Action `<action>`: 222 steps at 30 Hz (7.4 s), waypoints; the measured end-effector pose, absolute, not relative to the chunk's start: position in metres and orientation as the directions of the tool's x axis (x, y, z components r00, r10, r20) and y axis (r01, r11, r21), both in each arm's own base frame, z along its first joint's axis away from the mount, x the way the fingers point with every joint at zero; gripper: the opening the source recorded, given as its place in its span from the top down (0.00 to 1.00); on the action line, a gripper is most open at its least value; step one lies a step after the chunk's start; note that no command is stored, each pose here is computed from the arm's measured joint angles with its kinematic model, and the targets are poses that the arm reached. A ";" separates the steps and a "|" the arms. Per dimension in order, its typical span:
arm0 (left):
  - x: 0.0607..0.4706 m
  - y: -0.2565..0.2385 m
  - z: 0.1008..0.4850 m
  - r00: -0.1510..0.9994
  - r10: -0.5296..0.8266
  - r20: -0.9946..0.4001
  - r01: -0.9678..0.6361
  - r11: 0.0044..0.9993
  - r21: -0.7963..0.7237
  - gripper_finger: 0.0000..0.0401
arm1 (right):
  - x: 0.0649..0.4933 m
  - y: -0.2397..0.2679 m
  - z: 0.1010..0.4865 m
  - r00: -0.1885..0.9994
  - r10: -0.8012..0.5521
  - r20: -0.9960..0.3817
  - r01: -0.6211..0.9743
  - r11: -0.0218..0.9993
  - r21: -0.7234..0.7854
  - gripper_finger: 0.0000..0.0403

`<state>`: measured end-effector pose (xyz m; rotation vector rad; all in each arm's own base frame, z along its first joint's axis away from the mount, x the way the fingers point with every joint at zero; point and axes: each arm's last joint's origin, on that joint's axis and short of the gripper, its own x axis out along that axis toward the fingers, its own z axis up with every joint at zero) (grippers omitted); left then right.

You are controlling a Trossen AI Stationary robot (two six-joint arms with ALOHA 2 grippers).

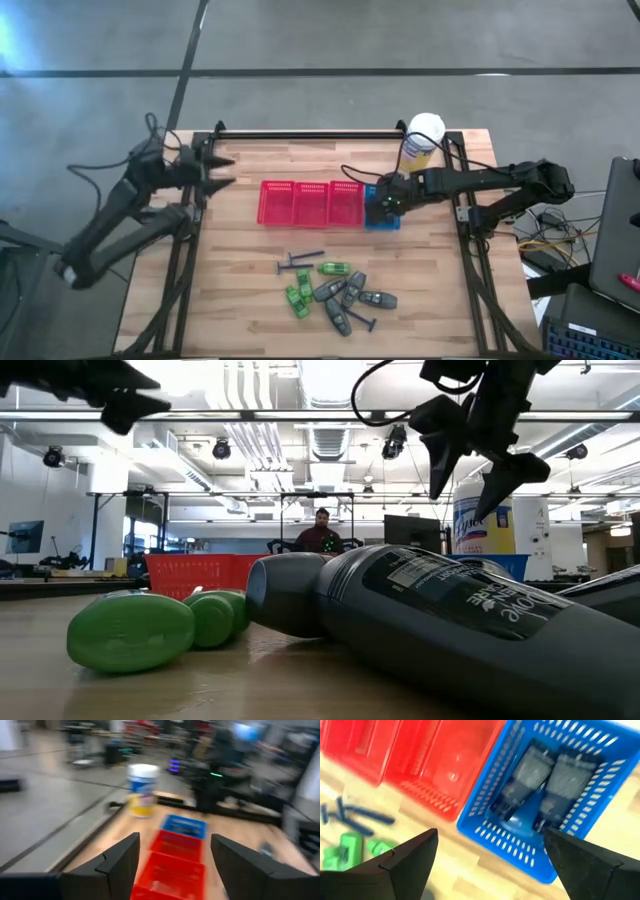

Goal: Pick & Place Travel size toiletries
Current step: Put the green shampoo bottle into the left red bin

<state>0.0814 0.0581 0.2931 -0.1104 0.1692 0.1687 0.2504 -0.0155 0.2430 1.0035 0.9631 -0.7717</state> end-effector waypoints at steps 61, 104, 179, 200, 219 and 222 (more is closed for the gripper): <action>0.309 -0.160 0.145 0.371 -0.303 -0.878 0.646 0.763 0.009 0.38 | 0.251 -0.003 0.243 0.394 -0.008 -0.919 0.675 0.681 0.284 0.10; 0.223 0.025 0.192 0.389 0.411 -0.825 -0.919 0.108 -0.379 0.56 | 0.228 -0.010 0.277 0.518 -0.244 -0.820 0.759 0.573 0.309 0.11; 0.244 0.068 0.212 0.454 0.103 -0.885 0.072 0.986 0.152 0.30 | 0.227 -0.010 0.276 0.507 -0.244 -0.827 0.795 0.502 0.339 0.11; 0.261 0.085 0.169 0.328 0.104 -0.939 0.106 0.984 0.145 0.31 | 0.226 -0.011 0.276 0.501 -0.268 -0.823 0.802 0.500 0.325 0.11; 0.279 0.091 0.222 0.414 0.163 -0.896 -0.085 0.987 0.140 0.63 | 0.223 -0.011 0.261 0.460 -0.282 -0.842 0.821 0.495 0.283 0.16; 0.283 0.096 0.244 0.415 0.168 -0.894 -0.285 0.957 0.047 0.62 | 0.224 -0.011 0.267 0.476 -0.294 -0.829 0.815 0.502 0.290 0.13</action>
